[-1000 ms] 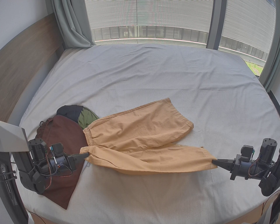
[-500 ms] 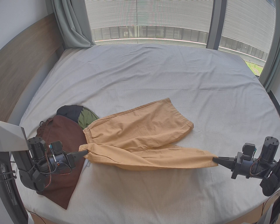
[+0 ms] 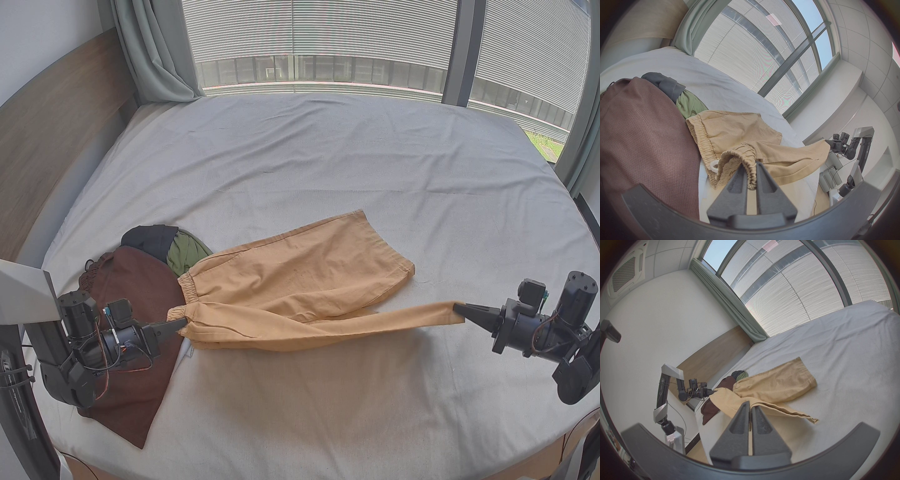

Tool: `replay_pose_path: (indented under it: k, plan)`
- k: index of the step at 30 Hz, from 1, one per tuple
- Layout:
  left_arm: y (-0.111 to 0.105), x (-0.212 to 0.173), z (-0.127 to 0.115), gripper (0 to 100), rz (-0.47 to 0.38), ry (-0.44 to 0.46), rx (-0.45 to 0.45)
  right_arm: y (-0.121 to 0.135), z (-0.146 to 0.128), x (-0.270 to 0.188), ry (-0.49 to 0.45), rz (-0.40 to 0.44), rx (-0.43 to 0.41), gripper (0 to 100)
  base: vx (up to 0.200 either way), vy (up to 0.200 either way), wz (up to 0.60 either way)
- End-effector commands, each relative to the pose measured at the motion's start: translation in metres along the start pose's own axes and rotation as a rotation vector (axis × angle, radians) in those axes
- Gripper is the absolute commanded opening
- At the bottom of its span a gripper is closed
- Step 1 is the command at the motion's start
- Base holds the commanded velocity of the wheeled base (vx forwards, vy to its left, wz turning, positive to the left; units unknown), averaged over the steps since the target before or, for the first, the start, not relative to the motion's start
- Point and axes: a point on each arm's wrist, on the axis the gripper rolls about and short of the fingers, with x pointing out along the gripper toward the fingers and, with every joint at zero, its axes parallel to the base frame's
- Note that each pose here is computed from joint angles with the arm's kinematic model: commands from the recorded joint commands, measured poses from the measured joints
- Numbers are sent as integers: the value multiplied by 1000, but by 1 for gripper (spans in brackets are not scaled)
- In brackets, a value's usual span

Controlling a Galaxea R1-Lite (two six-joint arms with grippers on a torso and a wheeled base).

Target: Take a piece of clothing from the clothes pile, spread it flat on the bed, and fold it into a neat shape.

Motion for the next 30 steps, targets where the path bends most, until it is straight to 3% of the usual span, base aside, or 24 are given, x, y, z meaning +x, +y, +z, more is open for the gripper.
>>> replay_pose_path:
  k: [1,30]
  plan:
    - [0,0,0,0,1,1,-1,-8,11,18,-39,-4,-17,0,0,0,0]
    - [13,19,13,0,118,-97,-48,-58,62,92,-223,53,-1,0,0,0,0]
